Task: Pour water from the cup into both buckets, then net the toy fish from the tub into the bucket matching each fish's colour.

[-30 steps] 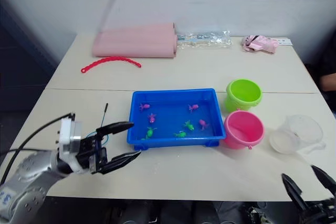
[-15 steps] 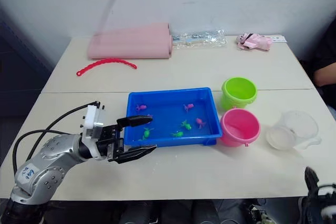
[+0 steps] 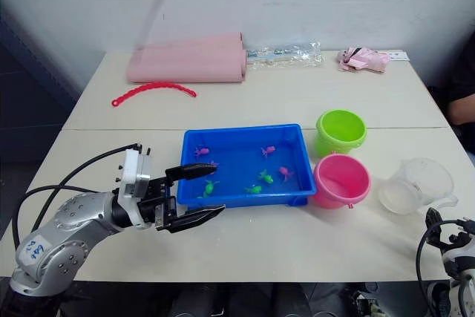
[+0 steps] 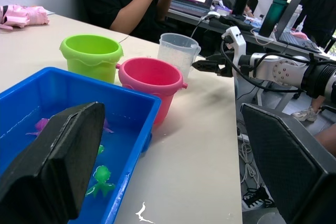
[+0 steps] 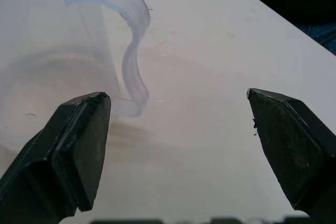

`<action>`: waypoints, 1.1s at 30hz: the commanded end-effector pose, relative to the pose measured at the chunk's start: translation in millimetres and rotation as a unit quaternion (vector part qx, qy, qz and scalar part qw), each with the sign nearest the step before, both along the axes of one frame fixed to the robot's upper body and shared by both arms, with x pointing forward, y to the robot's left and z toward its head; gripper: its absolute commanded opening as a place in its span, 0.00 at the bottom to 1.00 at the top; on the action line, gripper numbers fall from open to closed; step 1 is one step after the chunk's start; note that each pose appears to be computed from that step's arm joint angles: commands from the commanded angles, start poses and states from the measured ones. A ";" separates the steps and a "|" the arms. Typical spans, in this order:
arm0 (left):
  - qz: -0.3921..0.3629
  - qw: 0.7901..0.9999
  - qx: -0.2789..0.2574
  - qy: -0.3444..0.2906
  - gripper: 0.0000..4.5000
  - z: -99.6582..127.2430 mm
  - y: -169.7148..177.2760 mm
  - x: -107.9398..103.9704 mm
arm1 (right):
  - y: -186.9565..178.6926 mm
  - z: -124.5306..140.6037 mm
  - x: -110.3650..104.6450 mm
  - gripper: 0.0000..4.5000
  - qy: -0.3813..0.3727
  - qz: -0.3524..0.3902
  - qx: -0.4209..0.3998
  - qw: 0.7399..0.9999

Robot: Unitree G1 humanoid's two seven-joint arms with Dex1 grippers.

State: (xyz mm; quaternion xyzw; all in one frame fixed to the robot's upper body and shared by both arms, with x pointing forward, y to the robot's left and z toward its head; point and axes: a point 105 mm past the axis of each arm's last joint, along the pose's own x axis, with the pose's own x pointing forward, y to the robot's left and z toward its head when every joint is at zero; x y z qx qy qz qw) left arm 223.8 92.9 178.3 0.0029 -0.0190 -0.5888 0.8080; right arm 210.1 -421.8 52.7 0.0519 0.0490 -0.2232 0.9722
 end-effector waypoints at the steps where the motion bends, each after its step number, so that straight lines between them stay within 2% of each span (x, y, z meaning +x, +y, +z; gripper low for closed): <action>1: -0.004 1.000 -0.001 -0.025 1.00 10.0 -1.8 -5.9 | -11.5 11.3 0.3 0.99 -0.020 -0.024 -0.017 0.999; 29: 0.007 0.999 -0.002 -0.042 1.00 14.5 -5.4 1.1 | -10.9 21.3 40.6 0.99 -0.099 -0.035 0.017 0.994; 31: 0.007 0.999 -0.003 -0.044 1.00 14.7 -5.7 1.8 | -7.8 21.6 45.6 0.87 -0.098 -0.021 0.018 0.995; 32: 0.008 0.999 -0.003 -0.045 1.00 14.8 -5.8 2.1 | -6.7 21.8 47.3 0.78 -0.098 -0.016 0.018 0.995; 33: 0.008 0.999 -0.003 -0.046 1.00 14.7 -5.8 2.4 | -5.4 22.3 48.6 0.65 -0.098 -0.011 0.015 0.995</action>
